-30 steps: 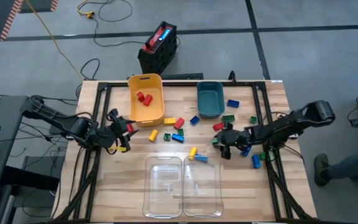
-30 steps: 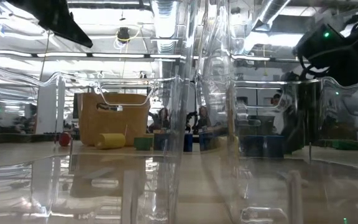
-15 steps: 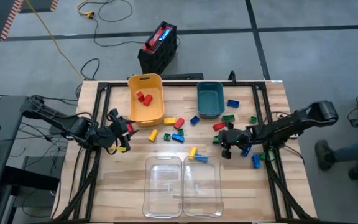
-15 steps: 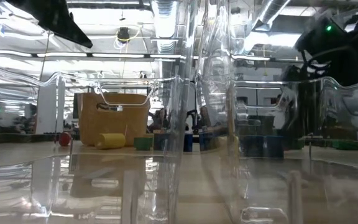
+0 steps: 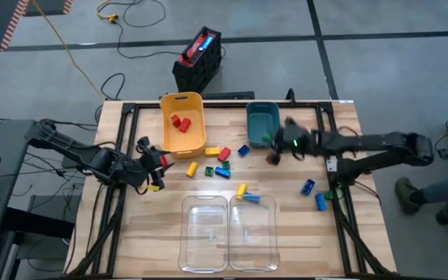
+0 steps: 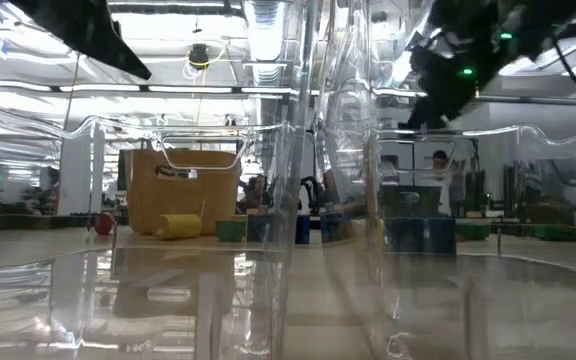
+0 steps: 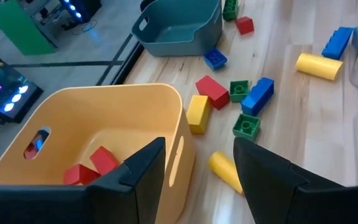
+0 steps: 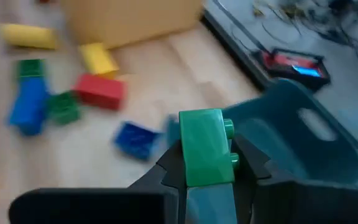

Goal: Sort blocks
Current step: Put the green game piece into the blue bin

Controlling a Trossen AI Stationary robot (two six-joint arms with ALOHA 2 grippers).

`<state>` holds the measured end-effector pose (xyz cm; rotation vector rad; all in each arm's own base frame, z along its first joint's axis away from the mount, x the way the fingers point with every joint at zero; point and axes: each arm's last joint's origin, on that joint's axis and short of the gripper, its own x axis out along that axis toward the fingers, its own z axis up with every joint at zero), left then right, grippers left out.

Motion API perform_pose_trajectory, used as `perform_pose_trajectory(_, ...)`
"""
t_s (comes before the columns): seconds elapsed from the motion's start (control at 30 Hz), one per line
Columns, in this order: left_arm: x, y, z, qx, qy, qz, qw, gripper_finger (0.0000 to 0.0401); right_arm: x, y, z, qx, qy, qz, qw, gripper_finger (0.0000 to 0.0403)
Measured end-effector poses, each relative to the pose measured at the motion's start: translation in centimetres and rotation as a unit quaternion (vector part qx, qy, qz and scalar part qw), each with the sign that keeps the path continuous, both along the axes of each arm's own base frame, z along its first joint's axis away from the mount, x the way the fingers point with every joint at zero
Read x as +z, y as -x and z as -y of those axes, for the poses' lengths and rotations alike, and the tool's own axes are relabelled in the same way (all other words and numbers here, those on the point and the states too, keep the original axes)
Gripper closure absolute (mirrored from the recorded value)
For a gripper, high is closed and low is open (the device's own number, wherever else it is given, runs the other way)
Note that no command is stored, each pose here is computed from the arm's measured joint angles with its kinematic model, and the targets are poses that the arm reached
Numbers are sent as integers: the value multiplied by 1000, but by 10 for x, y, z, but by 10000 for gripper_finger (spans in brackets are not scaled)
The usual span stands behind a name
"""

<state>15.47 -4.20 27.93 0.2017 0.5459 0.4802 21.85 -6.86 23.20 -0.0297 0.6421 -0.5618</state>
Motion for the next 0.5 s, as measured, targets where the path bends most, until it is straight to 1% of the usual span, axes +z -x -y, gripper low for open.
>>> perform_pose_trajectory(0.1, -1, -1, 1, -1, -3, -5, 1000, 217, 10, -9, 36, -18, -16, -25, 999, 318)
perform_pose_trajectory(0.3, -1, -1, 0, 0, -6, -7, 1000, 217, 15, -32, 107, -58, -67, -84, 993, 318)
perform_pose_trajectory(0.4, -2, -1, 0, 2, -8, -9, 1000, 217, 7, -47, 135, -65, -106, -128, 984, 317)
perform_pose_trajectory(0.5, -3, 1, -1, 5, -10, -19, 1000, 217, -7, -59, 151, -66, -144, -178, 971, 317)
